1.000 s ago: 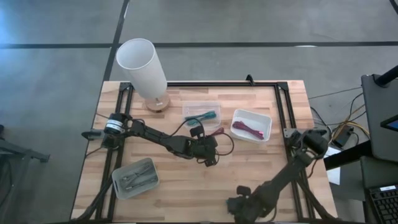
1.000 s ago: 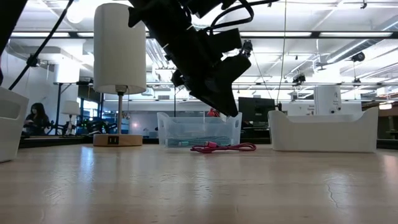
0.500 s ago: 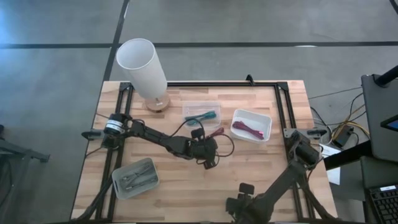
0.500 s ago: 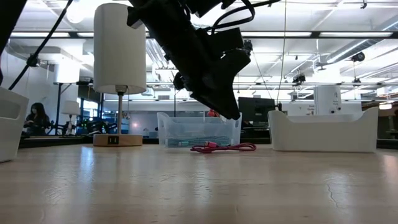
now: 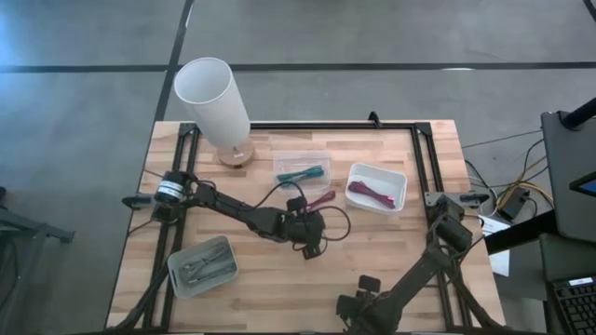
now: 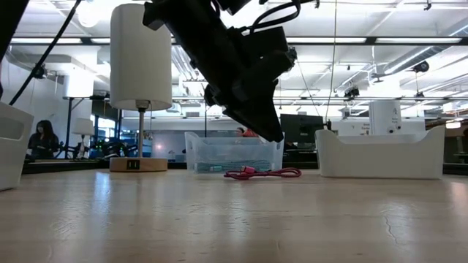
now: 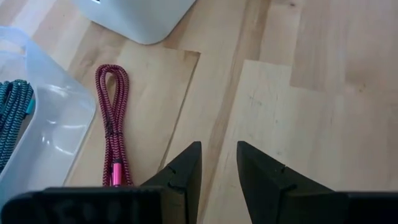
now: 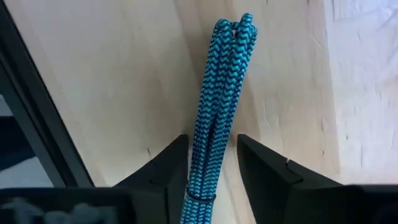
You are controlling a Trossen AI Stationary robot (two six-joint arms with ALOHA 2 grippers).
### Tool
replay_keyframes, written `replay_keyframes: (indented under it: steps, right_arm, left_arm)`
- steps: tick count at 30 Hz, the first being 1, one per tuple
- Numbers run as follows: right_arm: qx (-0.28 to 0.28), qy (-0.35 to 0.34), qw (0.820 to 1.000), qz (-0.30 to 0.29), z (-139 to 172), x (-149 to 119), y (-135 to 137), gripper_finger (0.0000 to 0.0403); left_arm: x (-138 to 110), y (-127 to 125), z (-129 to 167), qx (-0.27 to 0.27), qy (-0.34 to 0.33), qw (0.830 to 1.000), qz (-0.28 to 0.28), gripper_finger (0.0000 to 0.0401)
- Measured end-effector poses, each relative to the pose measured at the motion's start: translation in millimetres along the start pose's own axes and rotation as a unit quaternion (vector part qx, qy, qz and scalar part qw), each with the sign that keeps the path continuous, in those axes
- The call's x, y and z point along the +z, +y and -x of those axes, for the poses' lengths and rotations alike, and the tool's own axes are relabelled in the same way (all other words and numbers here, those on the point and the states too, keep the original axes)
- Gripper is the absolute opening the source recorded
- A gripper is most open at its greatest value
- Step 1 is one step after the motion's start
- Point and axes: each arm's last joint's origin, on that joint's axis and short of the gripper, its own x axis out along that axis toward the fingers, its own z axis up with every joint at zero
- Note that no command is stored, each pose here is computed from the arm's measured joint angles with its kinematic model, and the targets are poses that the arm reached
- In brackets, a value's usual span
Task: Pick & Place USB Port
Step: Put the blue USB cable into the transparent bin
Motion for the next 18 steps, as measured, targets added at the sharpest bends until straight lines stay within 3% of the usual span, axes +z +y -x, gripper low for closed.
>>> replay_keyframes:
  steps: [9, 18]
  right_arm:
    - [0.009, 0.009, 1.000, -0.014, 4.0, 0.2, -0.9, 0.0023]
    - [-0.012, -0.105, 0.994, 0.014, 56.5, 4.8, -29.0, 0.0024]
  left_arm:
    - [4.7, 0.9, 8.9, 0.001, -0.010, 1.000, -0.012, 0.0092]
    - [29.7, 13.3, 51.7, -0.012, -0.064, 0.997, -0.045, 0.0071]
